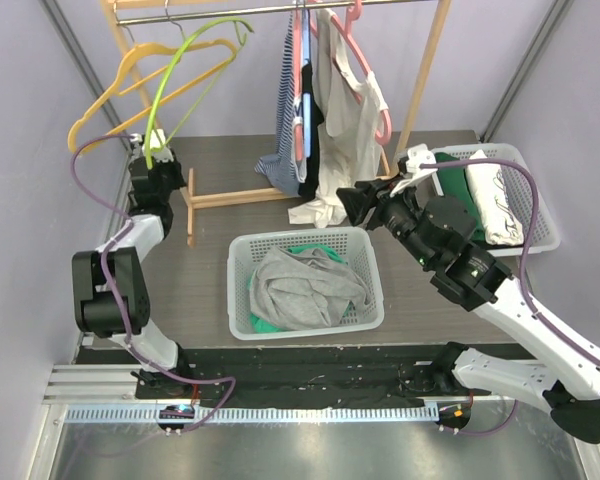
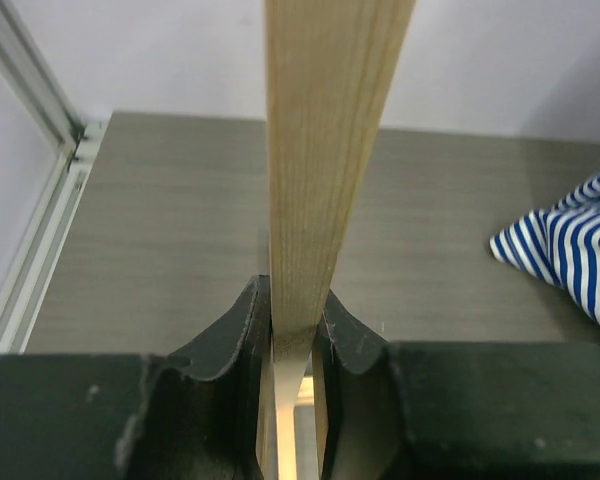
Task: Remove the tank top from the hanger
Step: Move the clothesline to the corner of the board, then pick up the hanger from the clothesline.
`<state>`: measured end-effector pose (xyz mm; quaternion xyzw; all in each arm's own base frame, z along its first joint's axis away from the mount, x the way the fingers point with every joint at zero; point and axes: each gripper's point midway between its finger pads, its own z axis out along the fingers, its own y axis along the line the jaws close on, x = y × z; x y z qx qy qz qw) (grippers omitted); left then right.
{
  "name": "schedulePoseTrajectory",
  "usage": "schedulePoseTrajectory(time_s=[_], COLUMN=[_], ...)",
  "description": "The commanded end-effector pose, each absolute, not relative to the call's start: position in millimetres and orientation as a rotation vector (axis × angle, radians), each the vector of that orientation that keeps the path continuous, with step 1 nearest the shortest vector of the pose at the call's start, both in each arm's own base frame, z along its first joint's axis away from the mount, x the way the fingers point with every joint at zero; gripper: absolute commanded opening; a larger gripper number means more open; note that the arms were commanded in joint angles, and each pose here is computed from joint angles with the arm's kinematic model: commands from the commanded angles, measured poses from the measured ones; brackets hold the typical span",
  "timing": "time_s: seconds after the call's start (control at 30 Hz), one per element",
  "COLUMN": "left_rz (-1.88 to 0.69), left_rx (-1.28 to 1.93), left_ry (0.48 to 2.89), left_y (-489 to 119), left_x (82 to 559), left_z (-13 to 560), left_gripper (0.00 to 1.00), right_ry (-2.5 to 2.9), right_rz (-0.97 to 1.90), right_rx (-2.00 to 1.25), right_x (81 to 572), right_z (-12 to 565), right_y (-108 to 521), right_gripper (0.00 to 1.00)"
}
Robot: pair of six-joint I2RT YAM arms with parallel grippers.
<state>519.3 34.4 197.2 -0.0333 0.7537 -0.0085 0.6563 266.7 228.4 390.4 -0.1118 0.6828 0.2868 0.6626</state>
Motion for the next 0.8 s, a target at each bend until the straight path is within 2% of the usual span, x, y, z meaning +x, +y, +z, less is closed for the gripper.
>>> schedulePoseTrajectory(time_s=[0.0, 0.3, 0.33, 0.37, 0.4, 0.5, 0.57, 0.6, 0.67, 0.7, 0.77], left_rz=[-0.057, -0.105, -0.106, -0.109, -0.111, -0.108, -0.095, -0.088, -0.085, -0.105, -0.115], left_rx=[-0.025, 0.021, 0.021, 0.024, 0.038, 0.051, 0.067, 0.087, 0.115, 0.135, 0.152], left_ry=[1.790, 1.932, 1.952, 1.962, 1.977, 2.086, 2.088, 2.098, 2.060, 2.069, 2.041], left_y=[22, 9, 8, 9, 7, 6, 7, 7, 4, 0, -4], left_x=[486, 445, 439, 437, 434, 413, 406, 399, 389, 381, 368], left_z=[204, 191, 191, 193, 193, 185, 193, 193, 209, 207, 220], left_gripper=[0.06, 0.09, 0.13, 0.21, 0.43, 0.57, 0.66, 0.78, 0.90, 0.98, 0.99], right_ry=[1.408, 1.349, 1.363, 1.377, 1.390, 1.476, 1.523, 1.492, 1.505, 1.506, 1.523], right_rz=[0.683, 0.664, 0.662, 0.663, 0.660, 0.647, 0.657, 0.688, 0.693, 0.703, 0.706], right_rx=[-0.207, -0.204, -0.214, -0.231, -0.235, -0.274, -0.302, -0.308, -0.318, -0.329, -0.345], right_x=[258, 259, 261, 262, 272, 291, 299, 297, 308, 310, 320], right_z=[451, 501, 502, 502, 511, 512, 507, 525, 524, 524, 517], right_y=[217, 214, 216, 221, 231, 255, 269, 273, 287, 293, 306], right_gripper=[0.53, 0.51, 0.51, 0.51, 0.51, 0.51, 0.64, 0.72, 0.91, 0.96, 1.00])
